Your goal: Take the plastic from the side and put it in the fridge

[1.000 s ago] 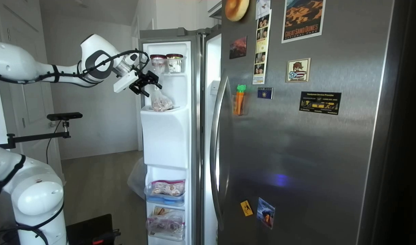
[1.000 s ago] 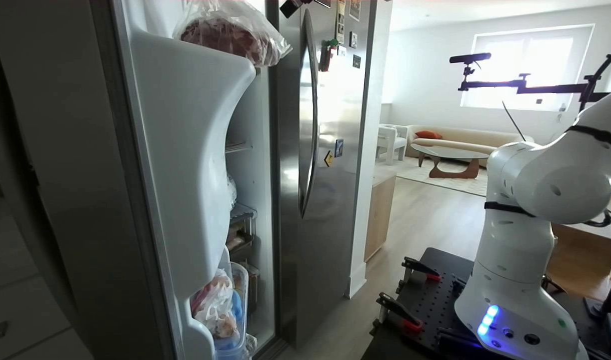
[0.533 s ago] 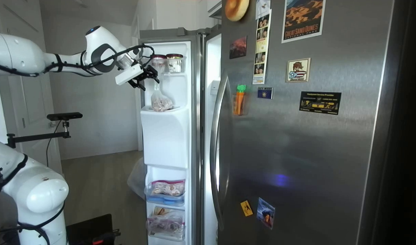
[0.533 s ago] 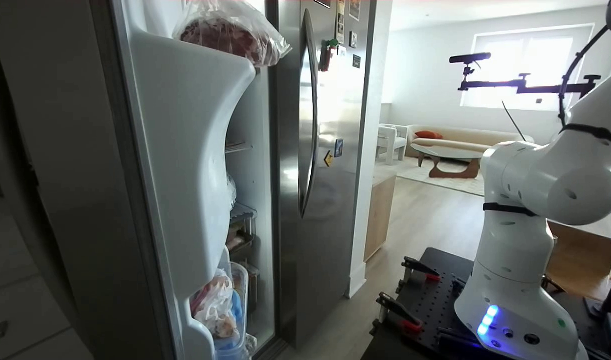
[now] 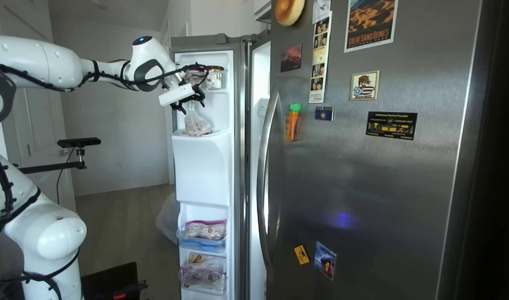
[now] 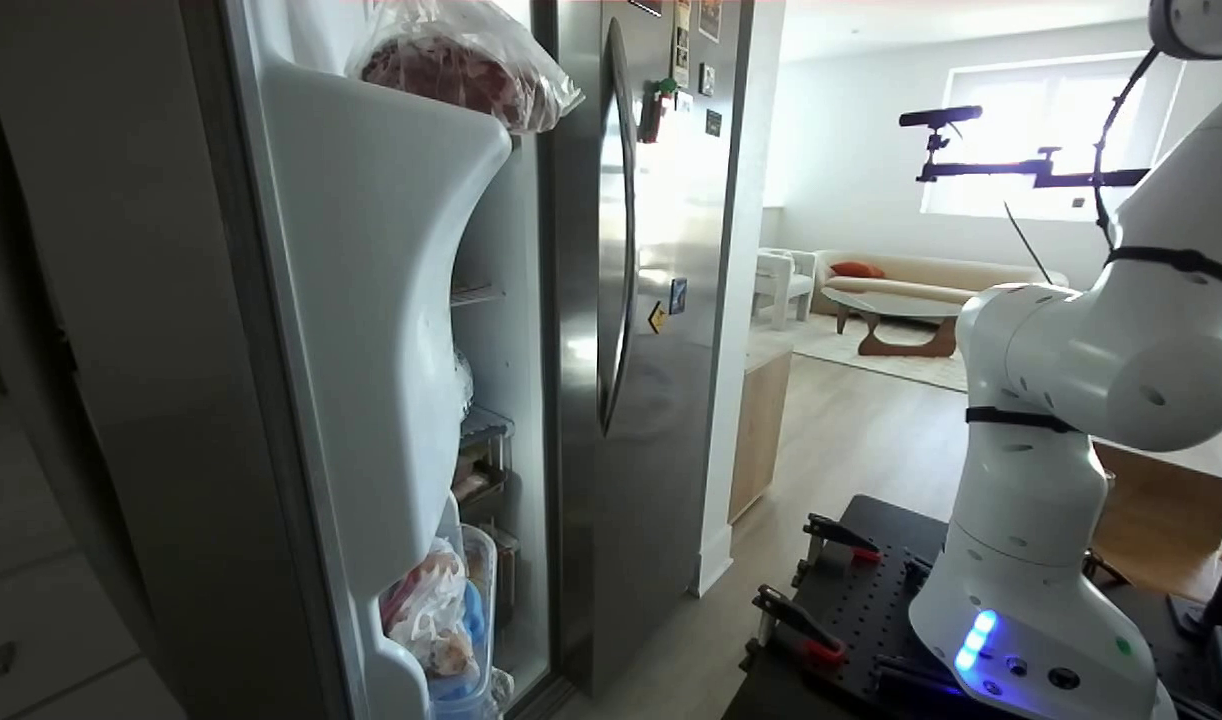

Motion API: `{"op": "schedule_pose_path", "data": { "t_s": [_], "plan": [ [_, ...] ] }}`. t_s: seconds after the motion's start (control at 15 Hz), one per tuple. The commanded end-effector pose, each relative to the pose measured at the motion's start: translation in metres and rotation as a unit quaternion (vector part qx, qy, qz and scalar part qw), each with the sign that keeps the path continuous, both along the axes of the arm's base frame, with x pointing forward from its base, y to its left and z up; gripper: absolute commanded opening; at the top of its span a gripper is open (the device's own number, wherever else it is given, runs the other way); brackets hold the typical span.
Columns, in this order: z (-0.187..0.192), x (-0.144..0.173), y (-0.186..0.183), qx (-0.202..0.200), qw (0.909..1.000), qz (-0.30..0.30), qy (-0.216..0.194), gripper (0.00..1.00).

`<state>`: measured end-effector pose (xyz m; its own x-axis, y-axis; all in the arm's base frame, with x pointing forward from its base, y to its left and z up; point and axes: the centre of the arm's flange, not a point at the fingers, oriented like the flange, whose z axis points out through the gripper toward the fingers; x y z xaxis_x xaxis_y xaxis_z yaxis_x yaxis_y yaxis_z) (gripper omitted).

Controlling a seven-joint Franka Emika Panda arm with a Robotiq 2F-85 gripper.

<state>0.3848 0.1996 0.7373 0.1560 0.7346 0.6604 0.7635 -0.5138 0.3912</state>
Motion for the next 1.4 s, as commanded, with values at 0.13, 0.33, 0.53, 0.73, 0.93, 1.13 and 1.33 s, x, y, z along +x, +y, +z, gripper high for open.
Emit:
{"op": "schedule_pose_path", "data": {
  "t_s": [0.13,0.33,0.53,0.73,0.93,1.13,1.33],
  "plan": [
    [-0.001,0.054,0.02,0.011,0.9981,0.037,0.049,1.0],
    [-0.004,0.064,0.032,0.008,0.9961,0.026,0.084,1.0],
    [0.001,0.065,0.037,0.009,0.9947,0.008,0.102,0.65],
    [0.01,0.057,0.035,0.013,0.9939,-0.006,0.109,0.42],
    [0.019,0.049,0.031,0.02,0.9936,-0.02,0.11,0.2],
    [0.021,0.047,0.028,0.026,0.9926,-0.03,0.115,0.01],
    [0.023,0.048,0.025,0.032,0.9922,-0.037,0.115,0.0]
  ]
}}
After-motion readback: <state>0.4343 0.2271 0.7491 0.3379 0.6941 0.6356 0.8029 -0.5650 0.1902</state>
